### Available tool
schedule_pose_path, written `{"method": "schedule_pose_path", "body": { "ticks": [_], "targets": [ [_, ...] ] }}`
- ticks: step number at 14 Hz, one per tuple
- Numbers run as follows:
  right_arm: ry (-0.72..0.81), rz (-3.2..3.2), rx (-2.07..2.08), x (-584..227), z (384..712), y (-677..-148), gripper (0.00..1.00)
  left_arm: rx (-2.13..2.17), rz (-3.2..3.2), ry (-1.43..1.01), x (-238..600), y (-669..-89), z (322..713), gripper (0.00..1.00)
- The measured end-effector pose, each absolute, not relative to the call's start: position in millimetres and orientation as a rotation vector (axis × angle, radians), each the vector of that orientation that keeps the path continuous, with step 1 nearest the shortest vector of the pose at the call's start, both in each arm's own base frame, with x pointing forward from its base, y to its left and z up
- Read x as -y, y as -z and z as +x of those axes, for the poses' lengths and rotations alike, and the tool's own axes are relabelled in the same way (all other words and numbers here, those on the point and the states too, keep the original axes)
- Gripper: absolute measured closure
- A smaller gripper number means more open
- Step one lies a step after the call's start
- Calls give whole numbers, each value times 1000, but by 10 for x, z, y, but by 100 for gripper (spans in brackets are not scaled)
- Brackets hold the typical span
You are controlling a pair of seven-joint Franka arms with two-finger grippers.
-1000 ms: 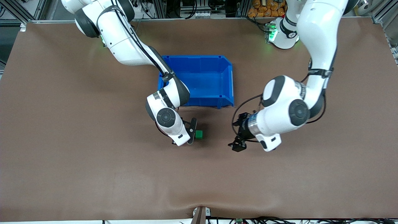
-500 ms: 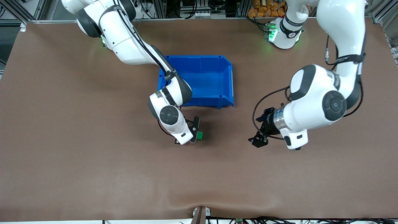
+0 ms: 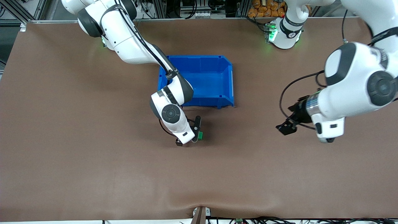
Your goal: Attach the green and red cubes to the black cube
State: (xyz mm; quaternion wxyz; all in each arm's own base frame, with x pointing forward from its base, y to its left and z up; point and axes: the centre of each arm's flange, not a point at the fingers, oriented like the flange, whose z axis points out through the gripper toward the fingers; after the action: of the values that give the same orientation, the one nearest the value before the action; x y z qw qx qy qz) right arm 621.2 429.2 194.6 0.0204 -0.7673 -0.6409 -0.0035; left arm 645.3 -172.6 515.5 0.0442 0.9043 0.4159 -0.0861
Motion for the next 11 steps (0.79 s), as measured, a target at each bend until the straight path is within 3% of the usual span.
{"method": "schedule_pose_path", "body": {
  "ticks": [6, 11],
  "targets": [
    [-53, -2555, 1784, -3835, 6459, -2613, 0, -1020, 2851, 220, 1154, -5558, 6345, 0],
    [-13, -2724, 1524, -2501, 6996, -3523, 0, -782, 2959, 179, 894, -5827, 6197, 0]
  ]
}}
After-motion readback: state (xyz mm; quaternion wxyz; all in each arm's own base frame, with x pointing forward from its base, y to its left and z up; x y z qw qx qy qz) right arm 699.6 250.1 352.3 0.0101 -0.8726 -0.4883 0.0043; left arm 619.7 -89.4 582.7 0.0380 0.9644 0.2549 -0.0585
